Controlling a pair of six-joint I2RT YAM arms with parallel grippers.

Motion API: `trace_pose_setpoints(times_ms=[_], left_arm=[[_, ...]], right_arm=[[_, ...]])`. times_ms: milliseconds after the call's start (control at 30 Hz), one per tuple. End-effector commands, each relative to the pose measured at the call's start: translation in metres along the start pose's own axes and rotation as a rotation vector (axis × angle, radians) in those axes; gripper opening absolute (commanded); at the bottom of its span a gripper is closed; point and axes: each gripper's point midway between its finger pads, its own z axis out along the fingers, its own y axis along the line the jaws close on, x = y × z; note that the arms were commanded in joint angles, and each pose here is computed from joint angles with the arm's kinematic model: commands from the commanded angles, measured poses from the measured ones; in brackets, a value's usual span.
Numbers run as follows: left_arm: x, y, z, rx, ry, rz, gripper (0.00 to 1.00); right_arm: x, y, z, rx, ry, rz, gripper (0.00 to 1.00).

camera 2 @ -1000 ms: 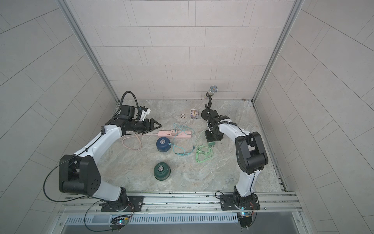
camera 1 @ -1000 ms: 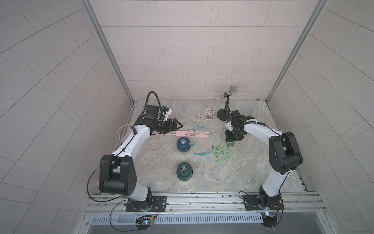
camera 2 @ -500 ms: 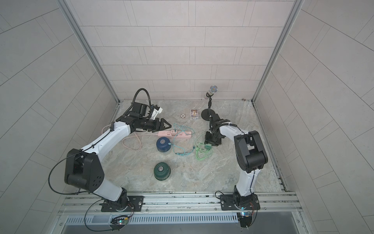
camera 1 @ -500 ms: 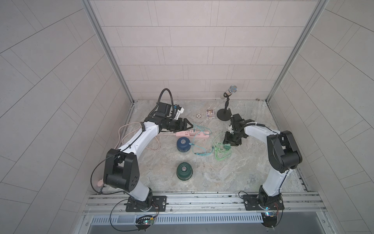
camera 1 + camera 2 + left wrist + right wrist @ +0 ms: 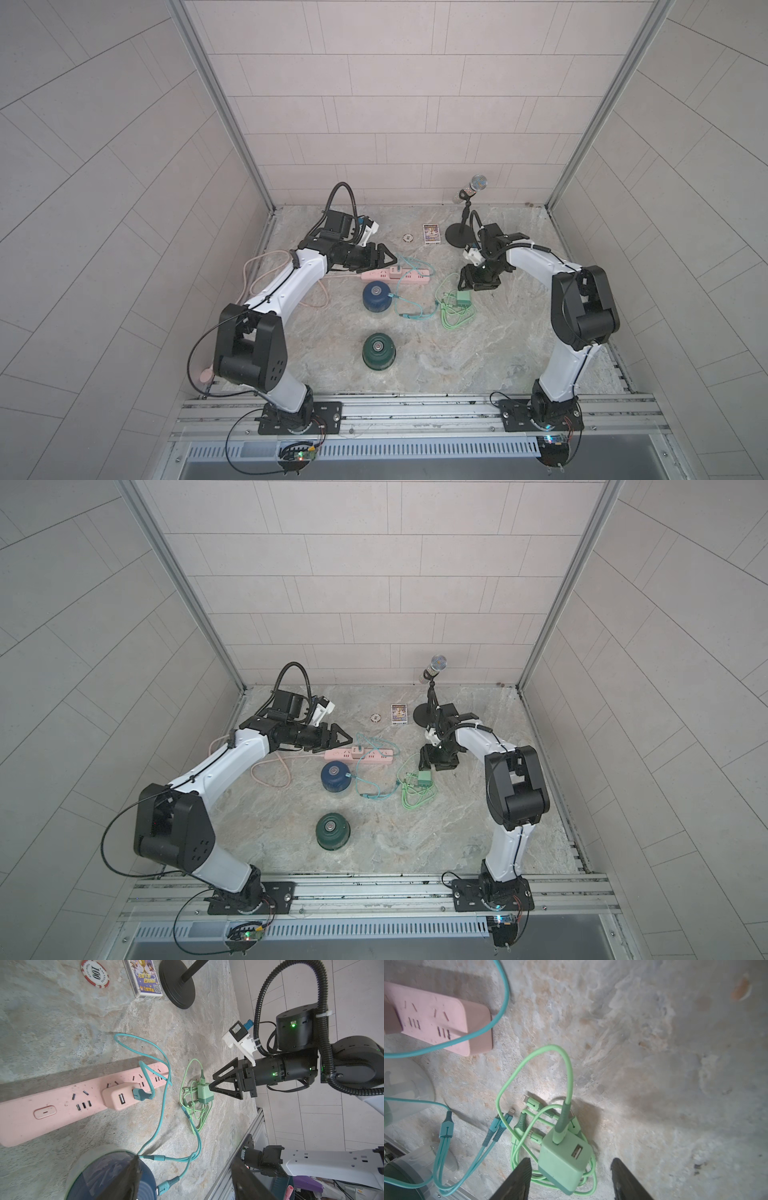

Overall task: Charge the cordless meat grinders
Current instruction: Adjust the plug at the center of the board, then pick up the plug from the center of the board.

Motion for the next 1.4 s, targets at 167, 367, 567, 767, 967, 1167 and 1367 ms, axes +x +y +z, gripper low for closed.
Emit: trace_pose_setpoints(times_ms=[167,367,567,767,967,1167,1367], left_arm=[[-0.006,-0.007,-0.003,0.006,0.009,0.027,0.72],[-0.005,-0.005,-0.001,0.0,0.017,0.026,0.71],[-0.004,-0.004,0.0,-0.002,0.021,0.029,0.71],[-0.003,-0.003,-0.001,-0.004,0.025,0.033,0.71],[-0.003,-0.006,-0.005,-0.004,0.023,0.048,0.7],[-0.004,-0.01,-0.008,-0.004,0.022,0.059,0.71],[-0.005,-0.013,-0.011,0.003,0.016,0.065,0.7]], right_arm=[[0.017,0.014,0.021,-0.145,0.156,-0.187,0.59],[0.028,0.023,0.019,-0.179,0.175,-0.177,0.49],[0.04,0.021,0.01,-0.142,0.183,-0.166,0.39],[0.045,0.02,0.008,-0.136,0.195,-0.136,0.25],[0.044,0.025,0.005,-0.161,0.185,-0.08,0.19],[0.029,0.025,-0.015,-0.171,0.096,0.025,0.17],[-0.002,0.019,-0.035,-0.224,-0.065,0.18,0.17]])
